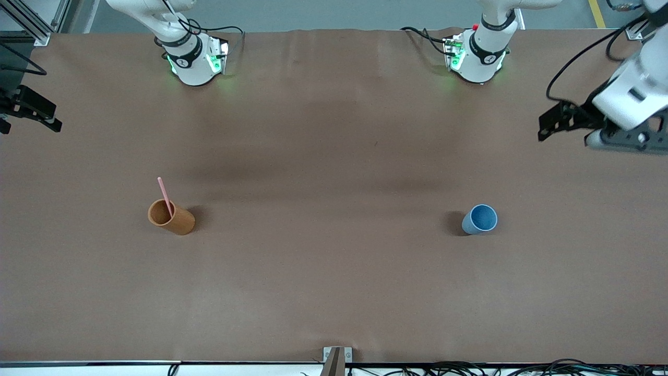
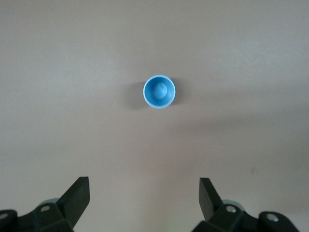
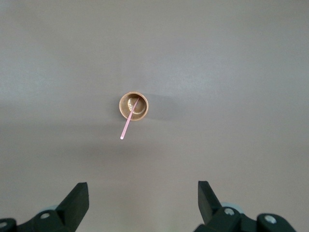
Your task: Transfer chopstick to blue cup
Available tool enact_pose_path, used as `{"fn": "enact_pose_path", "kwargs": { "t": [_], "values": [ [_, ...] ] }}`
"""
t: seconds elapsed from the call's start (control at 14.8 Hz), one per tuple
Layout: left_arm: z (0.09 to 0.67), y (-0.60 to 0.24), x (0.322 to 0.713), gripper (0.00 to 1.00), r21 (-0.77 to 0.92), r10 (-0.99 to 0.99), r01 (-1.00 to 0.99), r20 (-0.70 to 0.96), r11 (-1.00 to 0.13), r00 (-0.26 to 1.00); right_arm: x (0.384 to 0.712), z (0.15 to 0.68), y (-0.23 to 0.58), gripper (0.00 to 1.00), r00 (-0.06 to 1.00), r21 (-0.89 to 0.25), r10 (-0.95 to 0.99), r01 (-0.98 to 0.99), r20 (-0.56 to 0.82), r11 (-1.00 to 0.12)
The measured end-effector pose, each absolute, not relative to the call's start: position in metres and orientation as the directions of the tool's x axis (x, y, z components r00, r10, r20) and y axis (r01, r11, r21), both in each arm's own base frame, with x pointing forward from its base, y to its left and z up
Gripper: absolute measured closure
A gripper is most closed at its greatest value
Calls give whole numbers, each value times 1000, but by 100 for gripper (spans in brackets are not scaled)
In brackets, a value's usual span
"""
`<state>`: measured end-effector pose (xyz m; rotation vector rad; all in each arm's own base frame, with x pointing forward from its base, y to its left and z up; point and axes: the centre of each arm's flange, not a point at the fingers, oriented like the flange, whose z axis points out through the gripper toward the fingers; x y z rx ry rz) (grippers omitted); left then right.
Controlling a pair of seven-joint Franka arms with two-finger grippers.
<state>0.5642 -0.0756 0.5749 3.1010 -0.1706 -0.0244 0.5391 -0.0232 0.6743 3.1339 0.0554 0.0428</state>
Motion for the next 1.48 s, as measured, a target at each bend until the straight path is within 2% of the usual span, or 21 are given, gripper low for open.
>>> {"fn": "enact_pose_path", "kwargs": {
  "t": [0.27,0.47,0.88,1.01,1.08,1.48],
  "values": [
    [435,-81,603,0,37,-120,-119,-35,-992,992,545,659,-23,2,999,6,36,36,20,-999],
    [354,-82,615,0,36,-114,-113,-25,-993,993,558,613,-23,3,999,6,38,38,14,-999],
    [279,-82,622,0,35,-109,-108,-40,-994,993,569,504,-7,6,997,5,66,66,30,-998],
    [264,-82,622,4,35,-108,-107,-46,-994,993,565,468,2,6,996,6,78,78,39,-997],
    [257,-81,621,11,34,-108,-106,-42,-994,993,562,450,4,7,996,6,82,82,43,-997],
    [243,-81,618,70,34,-106,-105,-37,-994,994,541,389,25,17,994,5,96,95,51,-995]
  ]
}}
